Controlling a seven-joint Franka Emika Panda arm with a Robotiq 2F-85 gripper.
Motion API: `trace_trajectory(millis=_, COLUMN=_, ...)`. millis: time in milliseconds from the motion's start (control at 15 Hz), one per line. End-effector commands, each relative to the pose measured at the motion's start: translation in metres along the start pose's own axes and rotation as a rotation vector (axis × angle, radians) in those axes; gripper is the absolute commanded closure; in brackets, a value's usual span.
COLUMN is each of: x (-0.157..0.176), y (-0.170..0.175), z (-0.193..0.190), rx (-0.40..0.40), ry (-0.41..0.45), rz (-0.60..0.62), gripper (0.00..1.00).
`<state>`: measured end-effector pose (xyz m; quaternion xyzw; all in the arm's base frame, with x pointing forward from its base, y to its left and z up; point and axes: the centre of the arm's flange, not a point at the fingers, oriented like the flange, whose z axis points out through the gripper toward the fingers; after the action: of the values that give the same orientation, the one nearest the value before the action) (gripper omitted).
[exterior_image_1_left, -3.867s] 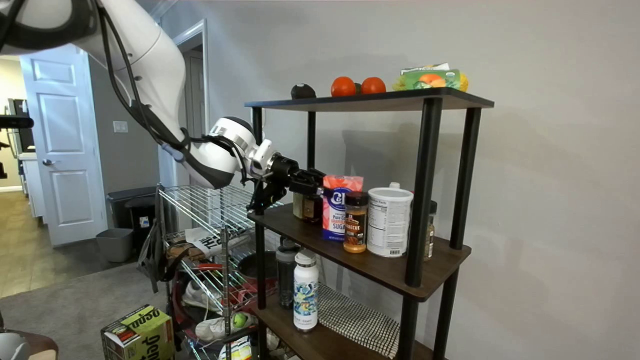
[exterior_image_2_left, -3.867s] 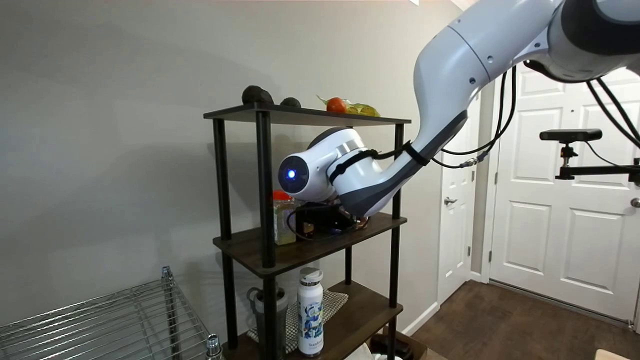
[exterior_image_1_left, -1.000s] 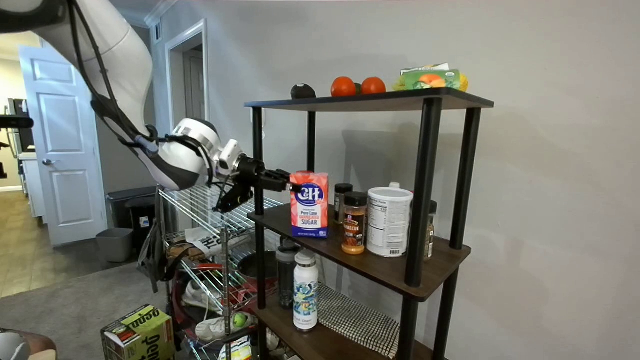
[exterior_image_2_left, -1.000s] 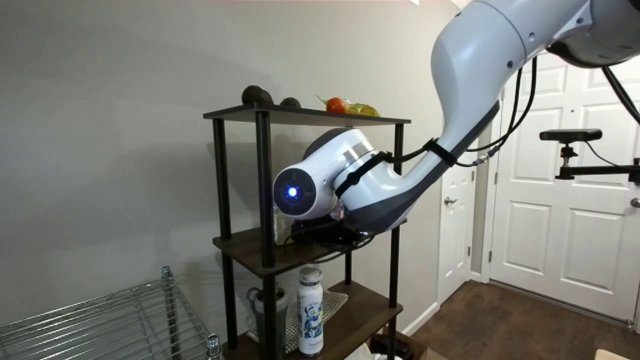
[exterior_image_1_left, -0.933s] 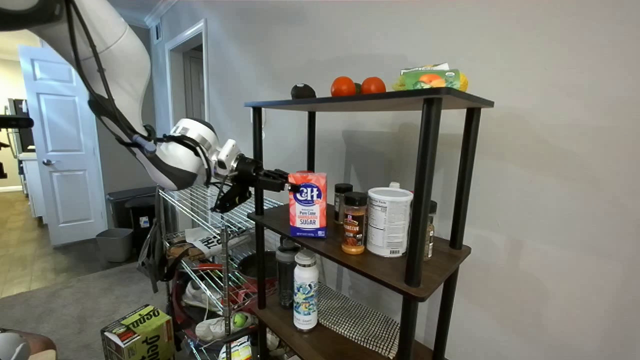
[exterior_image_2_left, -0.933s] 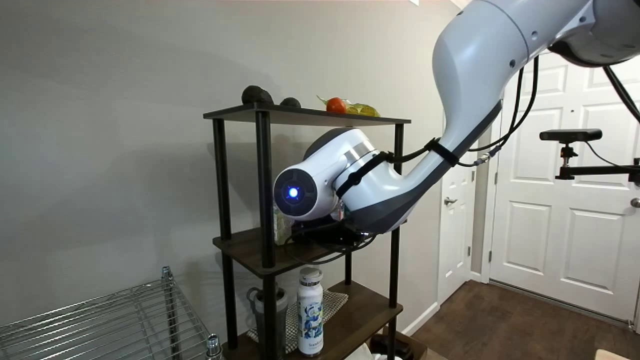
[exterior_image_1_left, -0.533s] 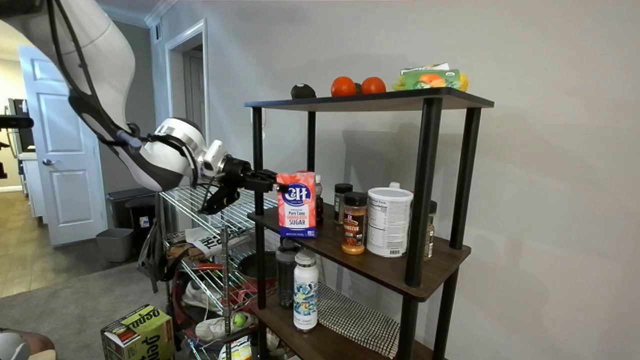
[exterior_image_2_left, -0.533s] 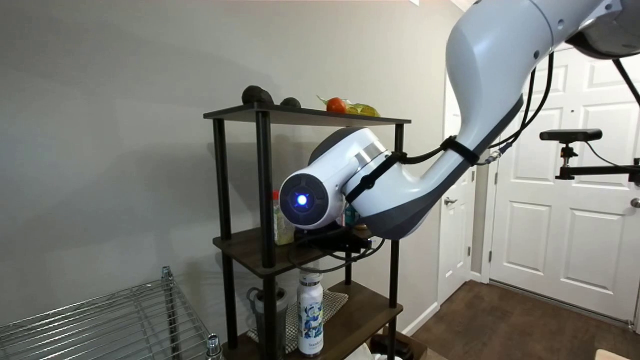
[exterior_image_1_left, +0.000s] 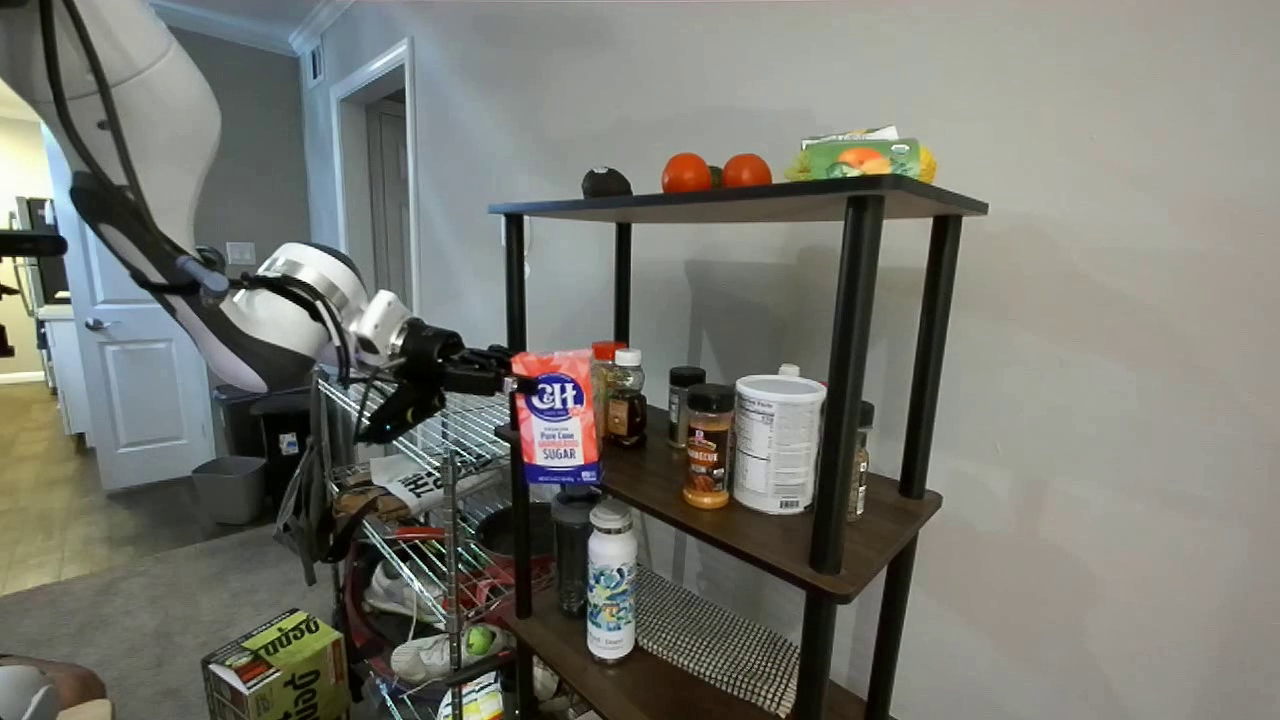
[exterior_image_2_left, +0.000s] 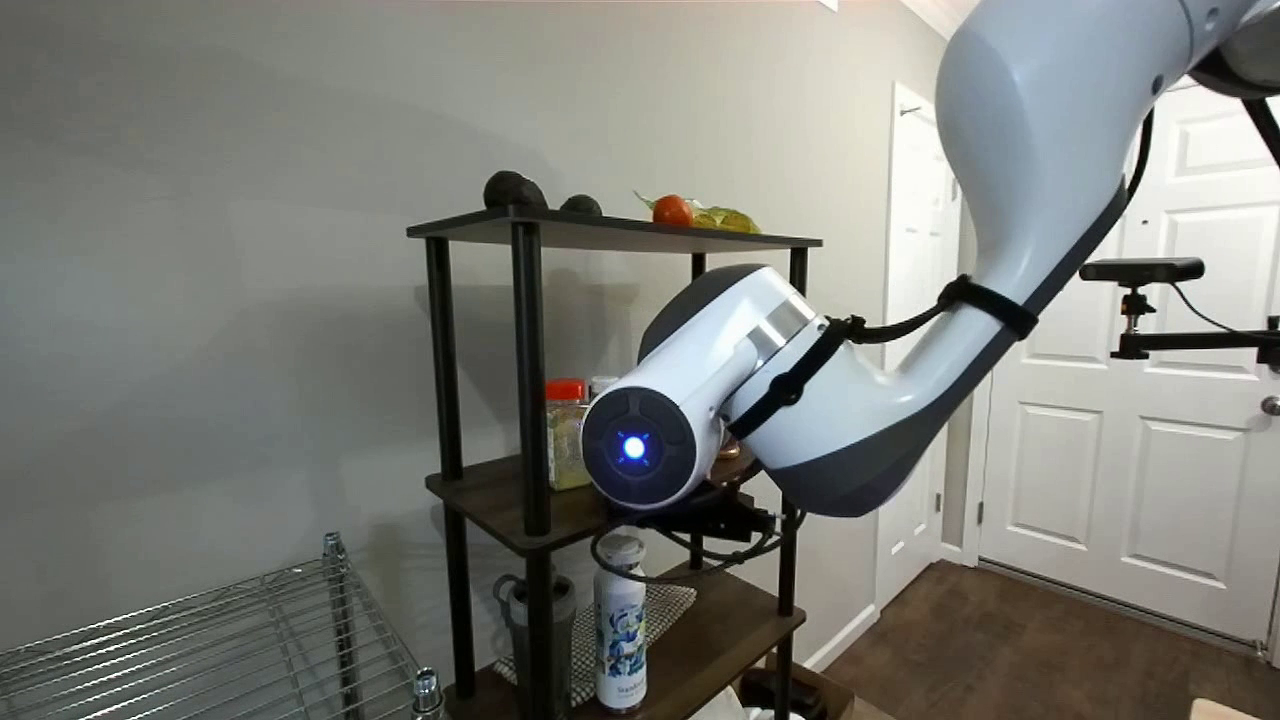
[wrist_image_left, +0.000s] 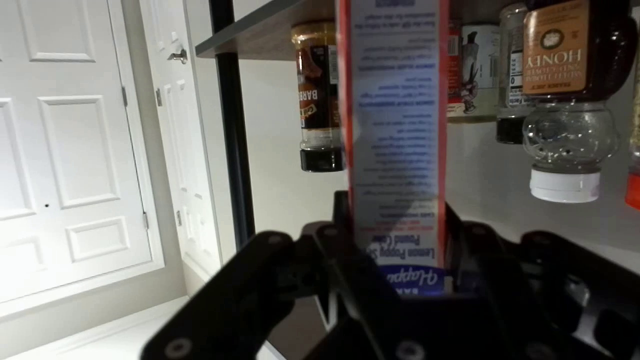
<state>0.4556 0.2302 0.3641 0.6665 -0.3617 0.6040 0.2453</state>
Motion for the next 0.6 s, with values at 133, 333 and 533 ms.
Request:
trace_trajectory(millis=133, x=-0.007, y=0.034, z=-0.038, rx=-0.023, ry=0.036, rz=0.029, gripper=0.87)
trace_trajectory(millis=333, x=-0.019, y=0.044, z=-0.057, rx=-0.034, ry=0.037, rz=0.031, gripper=0.87)
trace_trajectory(millis=533, x=-0.024, y=0.053, z=-0.074, rx=-0.036, ry=0.032, rz=0.032, gripper=0.87)
